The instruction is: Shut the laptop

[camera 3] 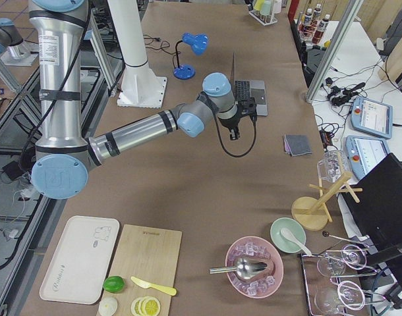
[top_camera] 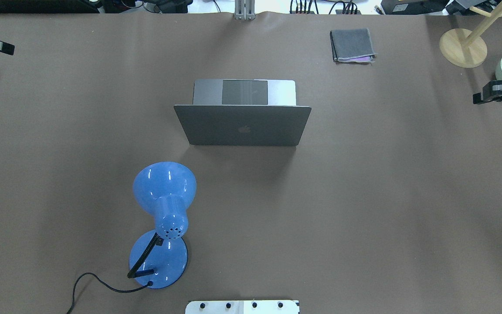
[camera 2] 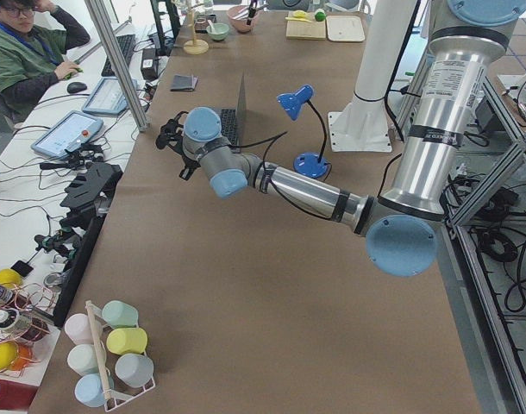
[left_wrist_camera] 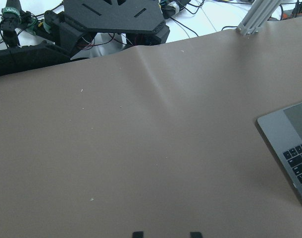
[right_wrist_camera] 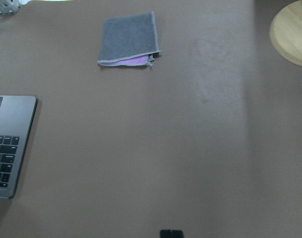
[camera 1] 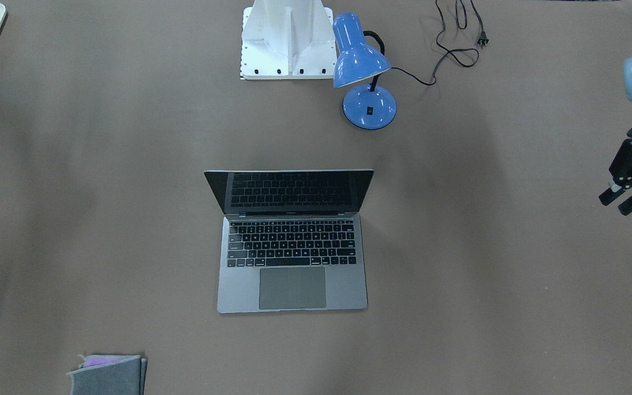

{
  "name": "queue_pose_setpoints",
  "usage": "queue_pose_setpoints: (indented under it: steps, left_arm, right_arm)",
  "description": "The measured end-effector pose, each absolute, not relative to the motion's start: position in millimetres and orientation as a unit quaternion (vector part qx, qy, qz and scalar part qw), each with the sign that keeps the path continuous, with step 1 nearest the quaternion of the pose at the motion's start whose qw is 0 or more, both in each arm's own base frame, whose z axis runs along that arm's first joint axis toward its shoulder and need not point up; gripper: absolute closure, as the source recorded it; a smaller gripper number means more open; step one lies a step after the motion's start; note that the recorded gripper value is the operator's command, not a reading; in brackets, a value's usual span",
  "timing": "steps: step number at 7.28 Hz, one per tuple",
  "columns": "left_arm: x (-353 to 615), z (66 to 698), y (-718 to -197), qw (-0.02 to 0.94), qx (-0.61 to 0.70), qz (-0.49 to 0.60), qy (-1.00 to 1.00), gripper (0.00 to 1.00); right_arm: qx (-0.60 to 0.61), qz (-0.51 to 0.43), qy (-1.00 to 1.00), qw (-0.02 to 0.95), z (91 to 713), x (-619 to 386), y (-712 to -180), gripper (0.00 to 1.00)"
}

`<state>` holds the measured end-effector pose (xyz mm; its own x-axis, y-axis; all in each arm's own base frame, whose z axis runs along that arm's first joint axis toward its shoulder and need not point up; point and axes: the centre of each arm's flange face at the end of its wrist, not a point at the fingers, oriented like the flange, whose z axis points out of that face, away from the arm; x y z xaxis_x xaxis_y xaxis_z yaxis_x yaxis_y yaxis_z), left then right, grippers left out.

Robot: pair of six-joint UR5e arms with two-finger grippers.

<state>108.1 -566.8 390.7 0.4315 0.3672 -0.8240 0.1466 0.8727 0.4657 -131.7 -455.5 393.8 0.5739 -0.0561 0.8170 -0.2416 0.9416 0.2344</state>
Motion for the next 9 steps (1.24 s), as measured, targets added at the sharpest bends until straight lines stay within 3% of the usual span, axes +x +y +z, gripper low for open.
queue_pose_setpoints:
  steps: [4, 9]
  left_arm:
    - [185, 320, -513, 0.785, 0.153, 0.024, 0.600, 1.00]
    - [296, 263, -460, 0.771, 0.084, -0.023, 0.631, 1.00]
  right_arm:
    - [0.139, 0.078, -0.497, 0.853, 331, -201, -410, 1.00]
    - [0.104, 0.117, -0.448, 0.880, 193, -318, -378, 1.00]
